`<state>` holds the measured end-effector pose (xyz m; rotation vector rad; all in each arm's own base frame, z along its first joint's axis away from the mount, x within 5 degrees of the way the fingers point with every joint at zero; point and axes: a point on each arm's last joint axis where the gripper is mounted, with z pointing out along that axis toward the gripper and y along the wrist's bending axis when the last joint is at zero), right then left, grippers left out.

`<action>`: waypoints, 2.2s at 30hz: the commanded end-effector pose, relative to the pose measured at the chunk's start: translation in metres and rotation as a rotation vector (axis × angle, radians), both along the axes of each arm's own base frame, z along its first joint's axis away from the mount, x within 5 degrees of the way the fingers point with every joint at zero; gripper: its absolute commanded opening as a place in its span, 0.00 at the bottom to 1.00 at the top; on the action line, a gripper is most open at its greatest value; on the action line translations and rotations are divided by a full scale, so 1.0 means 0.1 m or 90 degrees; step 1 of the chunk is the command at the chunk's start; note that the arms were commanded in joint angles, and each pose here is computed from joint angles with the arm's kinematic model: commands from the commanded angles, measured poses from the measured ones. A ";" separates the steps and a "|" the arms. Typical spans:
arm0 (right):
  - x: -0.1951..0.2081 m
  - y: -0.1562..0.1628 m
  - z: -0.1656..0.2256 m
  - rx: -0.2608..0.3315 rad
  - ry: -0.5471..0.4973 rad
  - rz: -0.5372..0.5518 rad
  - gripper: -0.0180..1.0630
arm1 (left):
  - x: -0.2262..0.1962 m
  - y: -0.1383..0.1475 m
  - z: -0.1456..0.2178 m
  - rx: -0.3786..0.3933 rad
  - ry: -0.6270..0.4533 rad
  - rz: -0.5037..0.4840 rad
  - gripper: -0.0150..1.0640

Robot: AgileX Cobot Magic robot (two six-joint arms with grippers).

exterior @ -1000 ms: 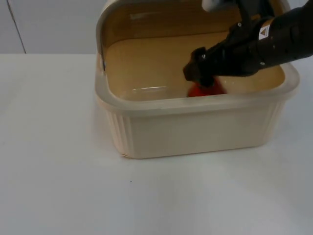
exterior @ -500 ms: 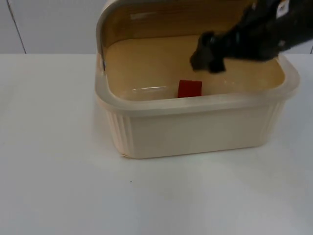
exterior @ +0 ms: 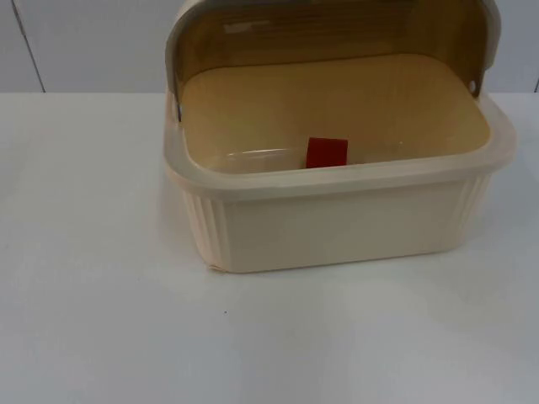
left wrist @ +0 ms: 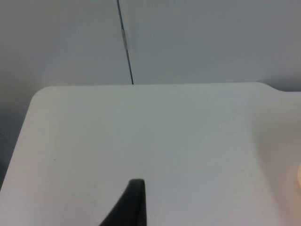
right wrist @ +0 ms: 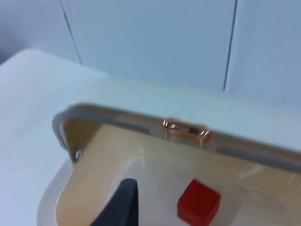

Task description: Open the box lid with the left hand, place the block into the box with the right hand, then close the box lid with the left hand.

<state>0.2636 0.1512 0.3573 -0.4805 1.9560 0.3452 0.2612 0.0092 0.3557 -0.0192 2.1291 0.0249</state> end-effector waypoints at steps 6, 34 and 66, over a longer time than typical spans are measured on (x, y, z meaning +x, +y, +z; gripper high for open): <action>0.04 -0.62 0.31 -0.004 -0.018 -0.126 0.98 | 0.00 0.00 -0.01 -0.003 0.001 0.000 0.98; 0.05 -1.58 0.52 -0.067 -0.018 -0.315 0.98 | 0.00 -0.01 -0.02 -0.006 0.004 0.000 0.98; 0.05 -1.57 0.52 -0.058 -0.011 -0.315 0.98 | 0.00 0.01 -0.01 -0.008 -0.002 0.014 0.98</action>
